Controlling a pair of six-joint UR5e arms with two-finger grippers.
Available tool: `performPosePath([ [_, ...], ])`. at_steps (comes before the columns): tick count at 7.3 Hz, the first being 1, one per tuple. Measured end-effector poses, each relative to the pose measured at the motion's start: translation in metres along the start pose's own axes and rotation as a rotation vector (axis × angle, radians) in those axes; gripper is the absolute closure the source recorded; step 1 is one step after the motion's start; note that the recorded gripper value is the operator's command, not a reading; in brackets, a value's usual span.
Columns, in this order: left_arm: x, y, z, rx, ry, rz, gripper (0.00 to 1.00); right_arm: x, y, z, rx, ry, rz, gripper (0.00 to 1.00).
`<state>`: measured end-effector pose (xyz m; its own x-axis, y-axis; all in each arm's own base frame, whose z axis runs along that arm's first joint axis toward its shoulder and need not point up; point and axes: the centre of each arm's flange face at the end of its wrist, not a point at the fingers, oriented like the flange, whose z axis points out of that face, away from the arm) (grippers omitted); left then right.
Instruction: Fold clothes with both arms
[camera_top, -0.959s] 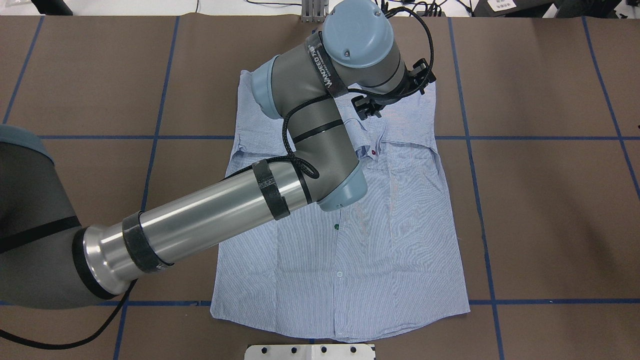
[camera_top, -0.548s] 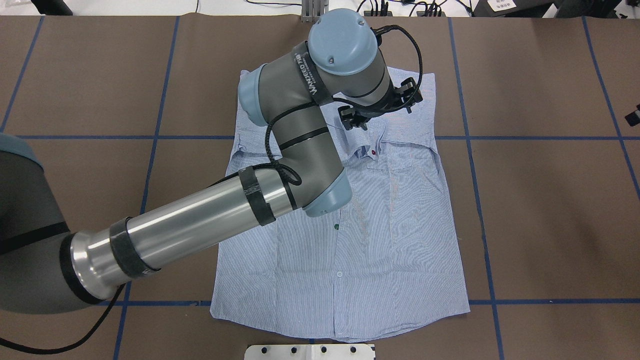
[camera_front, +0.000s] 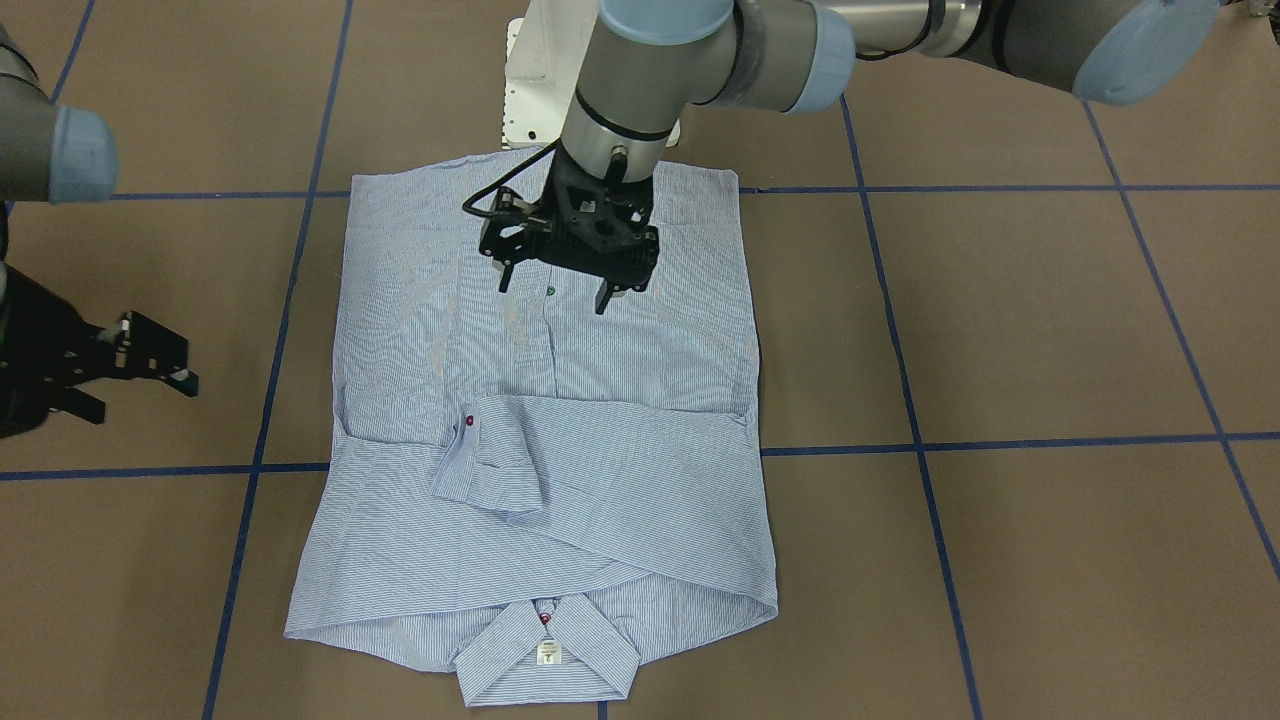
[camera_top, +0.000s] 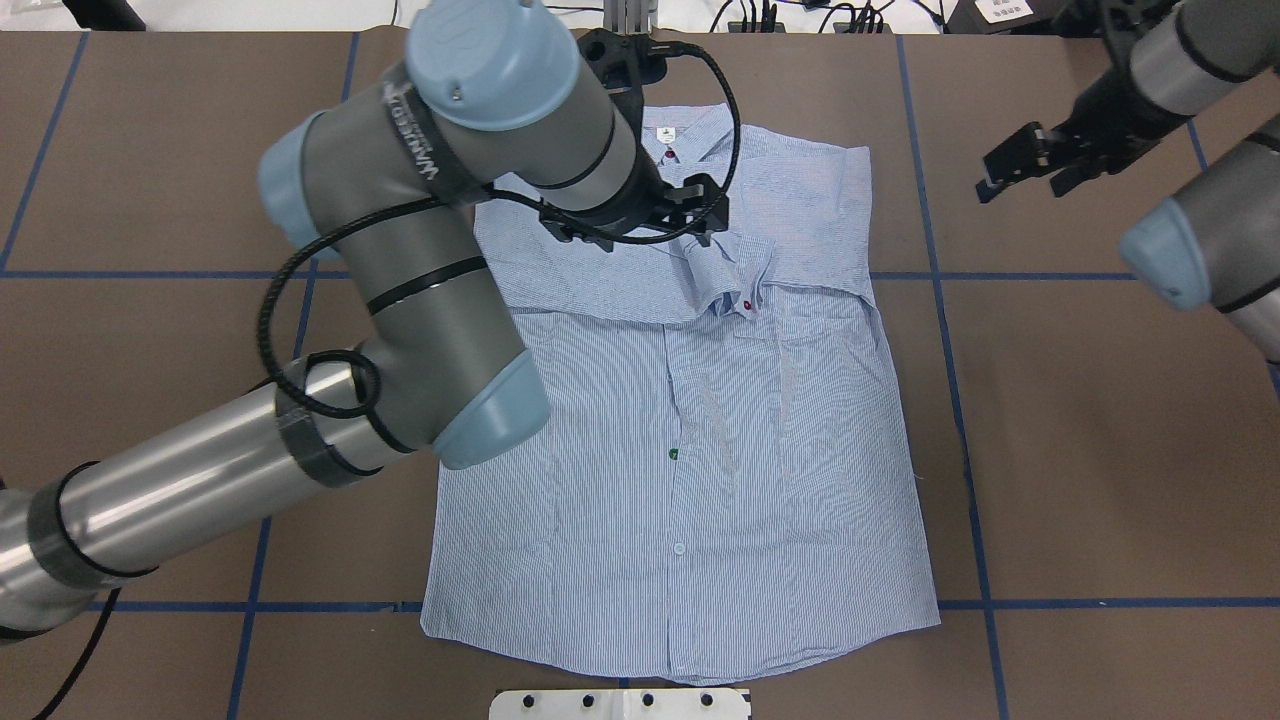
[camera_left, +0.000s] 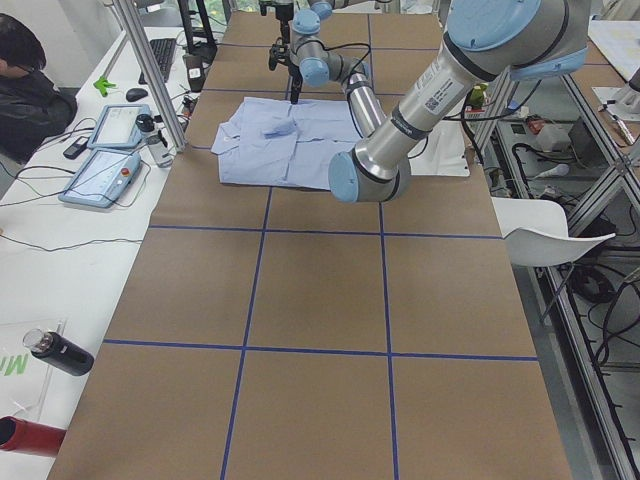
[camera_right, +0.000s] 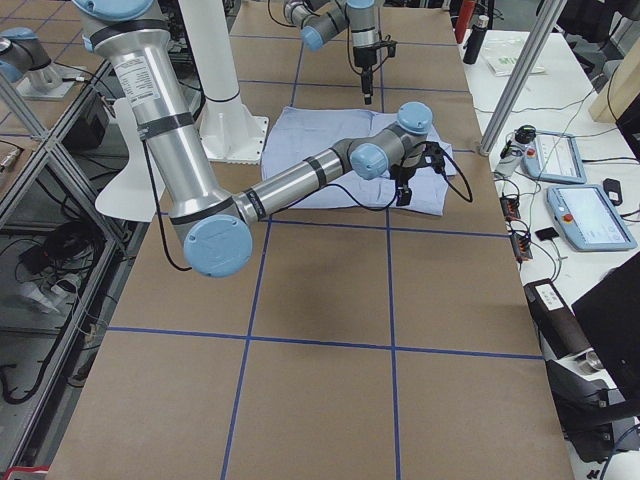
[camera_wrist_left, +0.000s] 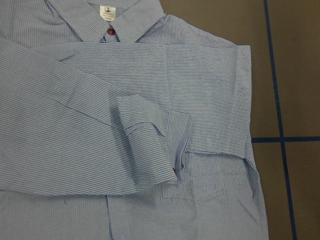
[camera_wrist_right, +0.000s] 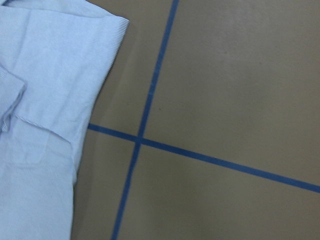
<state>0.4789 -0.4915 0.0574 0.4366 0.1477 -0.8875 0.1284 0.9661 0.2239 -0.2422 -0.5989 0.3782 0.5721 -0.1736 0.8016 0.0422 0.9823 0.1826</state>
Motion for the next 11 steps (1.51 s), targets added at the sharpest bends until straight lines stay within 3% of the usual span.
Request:
performPosePath([
  [4,-0.025,0.017,-0.041,0.021,0.026,0.056,0.0,-0.114,-0.056,0.116,0.096,0.0,0.1,0.29],
  [6,-0.025,0.017,-0.044,0.023,0.029,0.054,0.0,-0.149,-0.047,0.154,0.123,0.007,0.134,0.38],
  [9,-0.024,0.018,-0.047,0.026,0.033,0.053,0.0,-0.169,-0.029,0.181,0.137,0.027,0.155,0.42],
  [10,-0.024,0.018,-0.048,0.027,0.034,0.053,0.0,-0.173,-0.025,0.187,0.14,0.033,0.156,0.49],
  [11,-0.024,0.018,-0.048,0.027,0.034,0.054,0.0,-0.175,-0.022,0.19,0.143,0.037,0.157,0.71],
])
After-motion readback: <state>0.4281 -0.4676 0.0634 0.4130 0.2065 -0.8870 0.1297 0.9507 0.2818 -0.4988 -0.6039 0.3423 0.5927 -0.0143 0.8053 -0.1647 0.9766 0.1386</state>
